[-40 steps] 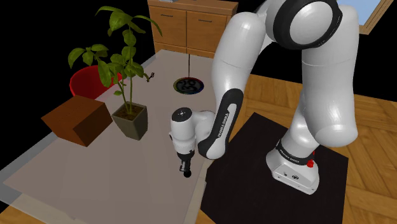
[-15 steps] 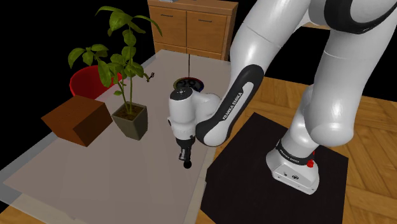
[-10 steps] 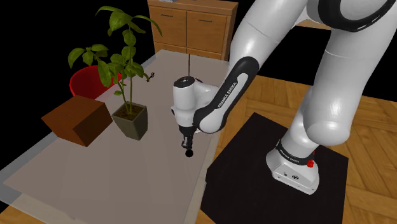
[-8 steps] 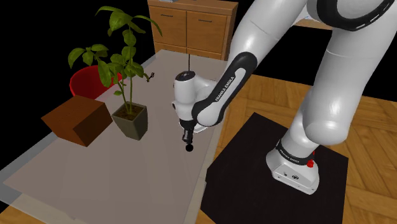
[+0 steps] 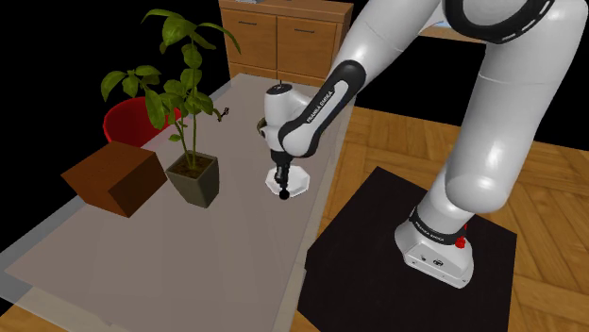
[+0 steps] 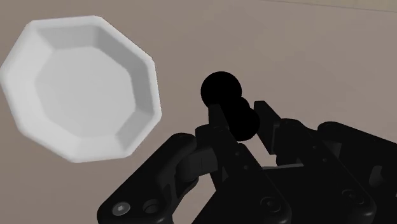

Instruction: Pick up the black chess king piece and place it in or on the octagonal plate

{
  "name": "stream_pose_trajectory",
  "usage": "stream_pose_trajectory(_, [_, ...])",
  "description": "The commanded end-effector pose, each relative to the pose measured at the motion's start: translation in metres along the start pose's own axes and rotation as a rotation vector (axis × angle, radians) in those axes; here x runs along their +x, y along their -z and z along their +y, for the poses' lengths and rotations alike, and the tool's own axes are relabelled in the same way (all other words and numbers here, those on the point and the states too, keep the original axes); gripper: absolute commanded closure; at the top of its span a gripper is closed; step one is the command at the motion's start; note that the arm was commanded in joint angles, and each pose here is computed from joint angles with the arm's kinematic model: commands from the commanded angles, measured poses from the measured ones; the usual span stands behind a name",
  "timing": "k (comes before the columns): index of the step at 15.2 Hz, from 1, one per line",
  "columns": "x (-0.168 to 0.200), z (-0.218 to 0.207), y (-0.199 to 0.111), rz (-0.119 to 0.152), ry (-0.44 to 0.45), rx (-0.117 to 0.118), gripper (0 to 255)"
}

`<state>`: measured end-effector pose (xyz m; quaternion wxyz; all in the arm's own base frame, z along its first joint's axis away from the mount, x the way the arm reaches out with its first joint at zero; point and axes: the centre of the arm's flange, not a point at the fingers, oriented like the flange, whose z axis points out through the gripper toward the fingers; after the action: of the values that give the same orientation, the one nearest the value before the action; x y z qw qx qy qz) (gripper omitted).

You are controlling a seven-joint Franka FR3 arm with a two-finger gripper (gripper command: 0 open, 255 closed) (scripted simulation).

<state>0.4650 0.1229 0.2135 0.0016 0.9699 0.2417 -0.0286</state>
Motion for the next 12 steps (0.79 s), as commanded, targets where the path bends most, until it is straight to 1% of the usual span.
stream_pose_trajectory(1, [0.001,0.028,0.004,0.0,0.002,0.0,255])
stream_pose_trajectory(10, [0.014,0.145,0.017,0.0,0.002,0.0,255])
stream_pose_trajectory(11, [0.017,0.168,0.019,0.0,0.002,0.0,255])
stream_pose_trajectory(12, [0.017,0.168,0.014,0.0,0.002,0.0,255])
